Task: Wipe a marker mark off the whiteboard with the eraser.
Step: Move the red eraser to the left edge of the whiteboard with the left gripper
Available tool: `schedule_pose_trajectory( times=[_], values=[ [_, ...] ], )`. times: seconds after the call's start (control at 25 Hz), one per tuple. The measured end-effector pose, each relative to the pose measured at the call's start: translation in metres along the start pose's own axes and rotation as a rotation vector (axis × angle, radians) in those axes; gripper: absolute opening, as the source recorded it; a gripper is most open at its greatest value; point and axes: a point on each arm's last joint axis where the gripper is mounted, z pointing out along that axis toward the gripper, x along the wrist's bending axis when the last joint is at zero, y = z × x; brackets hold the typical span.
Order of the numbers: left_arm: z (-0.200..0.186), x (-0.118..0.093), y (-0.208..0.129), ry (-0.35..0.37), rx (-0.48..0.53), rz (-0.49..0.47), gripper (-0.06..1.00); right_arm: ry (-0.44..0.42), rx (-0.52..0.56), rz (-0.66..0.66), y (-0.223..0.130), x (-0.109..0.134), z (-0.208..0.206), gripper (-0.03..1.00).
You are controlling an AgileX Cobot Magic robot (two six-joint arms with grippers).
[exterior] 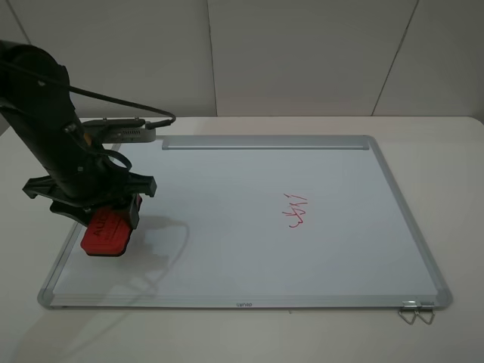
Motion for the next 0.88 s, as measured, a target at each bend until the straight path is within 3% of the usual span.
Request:
schedule_pose_trajectory(
  times=[0.28, 0.52, 0.88],
  values=[
    [0.013, 0.015, -0.02, 0.045, 0.015, 0.003, 0.58, 0.0, 0.0, 0.0, 0.0, 0.0, 0.0, 0.83],
    [0.014, 0.029, -0.012, 0.077, -0.03, -0.008, 0.58, 0.0, 0.0, 0.0, 0.0, 0.0, 0.0, 0.83],
    [0.035, 0.033, -0.011, 0.1, 0.017, -0.016, 0.58, 0.0, 0.0, 0.0, 0.0, 0.0, 0.0, 0.83]
  ],
)
